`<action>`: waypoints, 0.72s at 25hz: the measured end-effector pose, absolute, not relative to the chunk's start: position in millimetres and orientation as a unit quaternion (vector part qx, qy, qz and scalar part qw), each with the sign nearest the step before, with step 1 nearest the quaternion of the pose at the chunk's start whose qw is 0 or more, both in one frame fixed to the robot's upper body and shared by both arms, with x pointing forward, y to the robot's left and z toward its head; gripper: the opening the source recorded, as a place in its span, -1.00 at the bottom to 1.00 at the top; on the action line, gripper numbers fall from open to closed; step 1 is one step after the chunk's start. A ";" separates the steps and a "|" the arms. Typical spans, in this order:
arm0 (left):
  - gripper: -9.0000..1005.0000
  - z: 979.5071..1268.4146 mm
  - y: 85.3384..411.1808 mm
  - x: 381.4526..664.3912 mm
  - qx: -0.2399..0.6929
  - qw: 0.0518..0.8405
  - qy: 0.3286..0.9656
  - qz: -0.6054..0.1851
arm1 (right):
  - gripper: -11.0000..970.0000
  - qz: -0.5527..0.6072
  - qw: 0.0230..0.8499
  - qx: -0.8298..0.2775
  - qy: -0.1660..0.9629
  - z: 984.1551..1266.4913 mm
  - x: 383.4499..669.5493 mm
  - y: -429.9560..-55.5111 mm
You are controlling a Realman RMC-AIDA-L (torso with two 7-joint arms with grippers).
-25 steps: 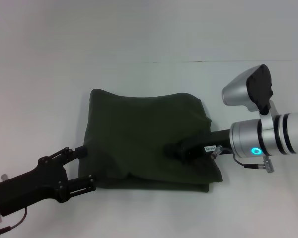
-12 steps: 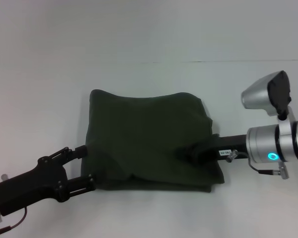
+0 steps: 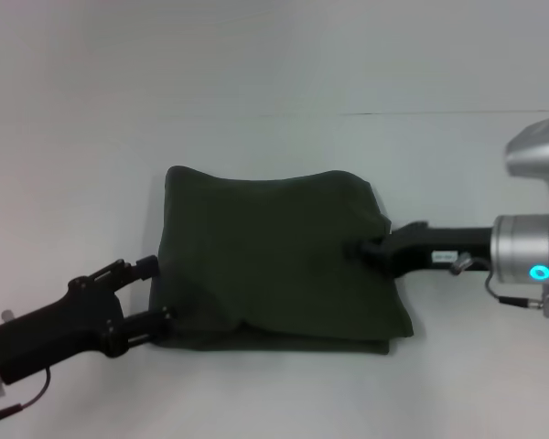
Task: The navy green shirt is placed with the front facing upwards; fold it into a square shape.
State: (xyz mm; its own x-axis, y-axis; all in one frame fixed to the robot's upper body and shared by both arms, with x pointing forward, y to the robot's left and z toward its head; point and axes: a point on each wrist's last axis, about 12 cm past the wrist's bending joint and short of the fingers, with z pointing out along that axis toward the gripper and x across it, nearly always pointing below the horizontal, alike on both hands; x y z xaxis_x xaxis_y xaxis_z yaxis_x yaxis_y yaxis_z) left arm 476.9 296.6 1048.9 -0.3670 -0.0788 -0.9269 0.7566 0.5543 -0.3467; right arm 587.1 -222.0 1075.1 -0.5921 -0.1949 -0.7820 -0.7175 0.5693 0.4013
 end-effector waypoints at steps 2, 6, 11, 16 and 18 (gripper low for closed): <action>0.81 1049.8 296.3 480.3 0.234 0.512 0.720 -0.407 | -0.79 0.379 0.365 -0.270 0.806 1079.1 587.7 -227.1; 0.81 1050.0 295.1 489.5 0.224 0.512 0.728 -0.396 | -0.78 0.401 0.378 -0.254 0.795 1087.0 585.8 -239.1; 0.81 1051.1 294.0 503.9 0.211 0.510 0.742 -0.380 | -0.70 0.419 0.406 -0.241 0.776 1101.9 582.2 -256.8; 0.81 1053.0 294.6 521.6 0.183 0.503 0.762 -0.364 | -0.29 0.437 0.401 -0.246 0.767 1111.4 578.6 -266.2; 0.81 1053.7 295.0 526.7 0.172 0.500 0.768 -0.361 | -0.09 0.441 0.397 -0.244 0.767 1112.8 577.9 -268.2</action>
State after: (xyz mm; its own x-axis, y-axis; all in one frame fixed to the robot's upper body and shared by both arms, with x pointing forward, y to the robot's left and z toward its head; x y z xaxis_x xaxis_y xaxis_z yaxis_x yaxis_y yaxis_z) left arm 526.7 295.0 1053.7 -0.4400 -0.0965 -0.8928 0.6253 0.6806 -0.3818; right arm 577.9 -268.2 1112.8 -0.5650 -0.0240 -0.8247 -0.7247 0.4922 0.4822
